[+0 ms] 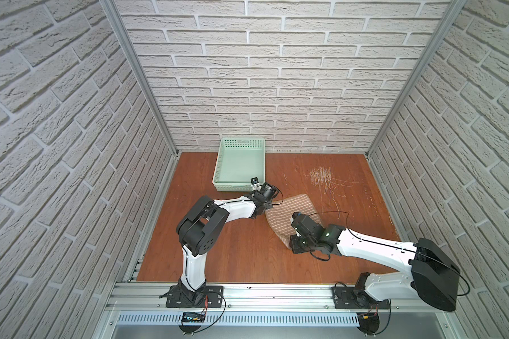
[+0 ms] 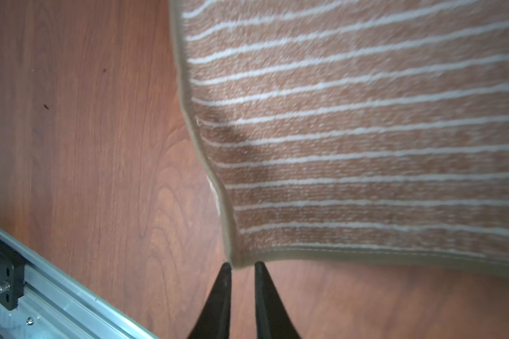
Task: Fold the square dishcloth
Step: Flatten out the cleaning item at the center of the board.
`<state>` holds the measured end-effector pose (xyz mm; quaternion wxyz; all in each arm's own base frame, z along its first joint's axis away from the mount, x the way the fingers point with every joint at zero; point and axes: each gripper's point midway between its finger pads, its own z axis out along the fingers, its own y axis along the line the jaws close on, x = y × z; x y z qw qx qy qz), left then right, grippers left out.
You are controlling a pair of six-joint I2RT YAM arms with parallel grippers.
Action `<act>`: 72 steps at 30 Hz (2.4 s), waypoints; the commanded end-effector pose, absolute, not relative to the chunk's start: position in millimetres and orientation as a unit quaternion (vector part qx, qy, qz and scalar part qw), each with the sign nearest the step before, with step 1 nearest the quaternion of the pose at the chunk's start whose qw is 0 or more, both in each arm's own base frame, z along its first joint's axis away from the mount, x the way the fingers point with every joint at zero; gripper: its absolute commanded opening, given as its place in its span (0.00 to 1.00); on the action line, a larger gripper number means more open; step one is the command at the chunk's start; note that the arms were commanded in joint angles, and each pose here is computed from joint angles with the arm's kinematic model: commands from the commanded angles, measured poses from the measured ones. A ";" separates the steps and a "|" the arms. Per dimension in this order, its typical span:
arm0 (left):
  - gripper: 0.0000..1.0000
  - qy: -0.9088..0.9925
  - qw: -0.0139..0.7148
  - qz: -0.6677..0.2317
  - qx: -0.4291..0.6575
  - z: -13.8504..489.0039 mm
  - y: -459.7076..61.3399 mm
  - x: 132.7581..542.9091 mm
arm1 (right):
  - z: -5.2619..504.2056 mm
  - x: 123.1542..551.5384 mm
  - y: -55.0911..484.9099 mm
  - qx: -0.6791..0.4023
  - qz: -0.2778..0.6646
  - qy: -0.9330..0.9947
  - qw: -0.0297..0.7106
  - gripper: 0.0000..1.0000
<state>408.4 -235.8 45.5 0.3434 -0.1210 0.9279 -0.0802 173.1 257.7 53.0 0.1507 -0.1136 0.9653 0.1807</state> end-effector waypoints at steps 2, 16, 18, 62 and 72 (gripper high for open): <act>0.00 0.911 0.385 -0.076 -0.123 66.0 -228.6 420.3 | 63.0 179.5 301.7 -0.115 0.213 0.956 0.167 0.27; 0.00 0.916 0.383 -0.107 -0.061 77.9 -241.1 437.6 | 151.9 258.3 227.3 -0.056 0.114 0.945 0.301 0.31; 0.00 0.919 0.376 -0.110 -0.056 72.9 -245.5 439.1 | 157.2 277.3 209.1 -0.031 0.103 0.946 0.304 0.31; 0.00 0.940 0.338 -0.040 0.015 60.4 -279.2 484.1 | 24.8 469.7 112.8 0.041 0.087 0.988 0.124 0.39; 0.00 0.943 0.331 -0.037 0.018 57.7 -279.2 482.7 | 22.4 468.7 118.3 0.036 0.101 0.987 0.116 0.24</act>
